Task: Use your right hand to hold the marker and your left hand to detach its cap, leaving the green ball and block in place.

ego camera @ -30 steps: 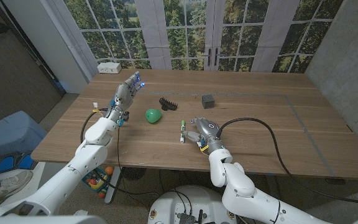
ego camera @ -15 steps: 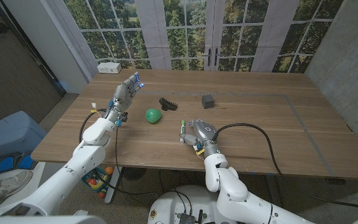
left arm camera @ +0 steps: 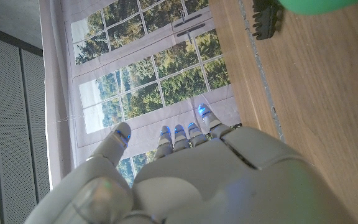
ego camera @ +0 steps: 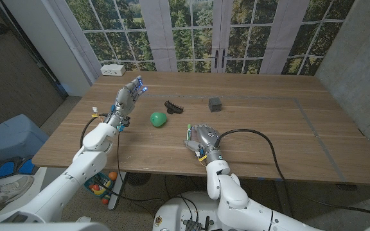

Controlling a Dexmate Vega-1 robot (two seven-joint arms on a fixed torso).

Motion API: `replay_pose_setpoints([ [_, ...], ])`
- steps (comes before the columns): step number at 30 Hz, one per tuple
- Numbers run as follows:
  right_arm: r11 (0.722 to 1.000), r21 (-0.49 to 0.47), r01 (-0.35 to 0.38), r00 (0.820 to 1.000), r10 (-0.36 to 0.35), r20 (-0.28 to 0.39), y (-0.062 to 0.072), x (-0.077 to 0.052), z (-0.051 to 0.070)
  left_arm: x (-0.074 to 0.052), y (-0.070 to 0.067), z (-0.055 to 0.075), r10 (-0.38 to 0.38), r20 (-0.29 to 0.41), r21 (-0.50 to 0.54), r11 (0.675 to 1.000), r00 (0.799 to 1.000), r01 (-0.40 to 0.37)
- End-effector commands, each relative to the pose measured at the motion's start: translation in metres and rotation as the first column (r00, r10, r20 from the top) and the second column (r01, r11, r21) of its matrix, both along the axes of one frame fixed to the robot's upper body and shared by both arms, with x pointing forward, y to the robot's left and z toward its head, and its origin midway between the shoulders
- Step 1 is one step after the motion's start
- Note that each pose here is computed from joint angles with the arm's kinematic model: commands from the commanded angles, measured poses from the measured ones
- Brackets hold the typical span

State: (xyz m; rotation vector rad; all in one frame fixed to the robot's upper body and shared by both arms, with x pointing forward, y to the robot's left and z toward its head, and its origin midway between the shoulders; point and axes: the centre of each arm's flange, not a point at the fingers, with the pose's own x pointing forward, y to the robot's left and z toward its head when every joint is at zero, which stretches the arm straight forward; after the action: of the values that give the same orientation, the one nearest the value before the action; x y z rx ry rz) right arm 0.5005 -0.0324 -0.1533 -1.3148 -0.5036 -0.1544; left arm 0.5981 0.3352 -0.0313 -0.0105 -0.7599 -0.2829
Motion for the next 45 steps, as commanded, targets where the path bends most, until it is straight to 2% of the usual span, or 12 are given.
replay_pose_setpoints([
  [1,0.994,-0.049,0.093,0.995,-0.094,-0.015,0.004,0.011,-0.006,0.0,0.006,0.001,-0.011,0.009,0.014,1.0,1.0,0.011],
  [6,0.984,-0.072,0.161,0.986,-0.163,-0.021,-0.002,0.017,-0.005,0.003,0.006,0.003,-0.021,0.014,0.022,1.0,1.0,0.021],
  [11,0.973,-0.08,0.217,0.976,-0.216,0.02,-0.009,0.019,-0.003,0.005,0.005,0.005,-0.03,0.014,0.028,0.999,0.999,0.03],
  [15,0.966,-0.082,0.244,0.969,-0.241,0.049,-0.013,0.02,0.003,0.007,0.003,0.007,-0.036,0.018,0.034,0.999,0.999,0.035],
  [23,0.943,-0.127,0.309,0.951,-0.308,0.028,-0.025,0.023,0.014,0.008,0.003,0.01,-0.041,0.028,0.037,0.999,0.999,0.04],
  [30,0.918,-0.183,0.353,0.935,-0.351,0.042,-0.031,0.026,0.024,0.009,0.002,0.012,-0.041,0.03,0.037,0.999,0.999,0.04],
  [36,0.911,-0.206,0.356,0.934,-0.353,0.056,-0.037,0.028,0.028,0.01,0.001,0.013,-0.037,0.031,0.037,0.999,0.999,0.036],
  [45,0.921,-0.2,0.333,0.942,-0.313,0.124,-0.045,0.033,0.024,0.009,-0.001,0.014,-0.033,0.031,0.04,0.999,0.999,0.032],
])
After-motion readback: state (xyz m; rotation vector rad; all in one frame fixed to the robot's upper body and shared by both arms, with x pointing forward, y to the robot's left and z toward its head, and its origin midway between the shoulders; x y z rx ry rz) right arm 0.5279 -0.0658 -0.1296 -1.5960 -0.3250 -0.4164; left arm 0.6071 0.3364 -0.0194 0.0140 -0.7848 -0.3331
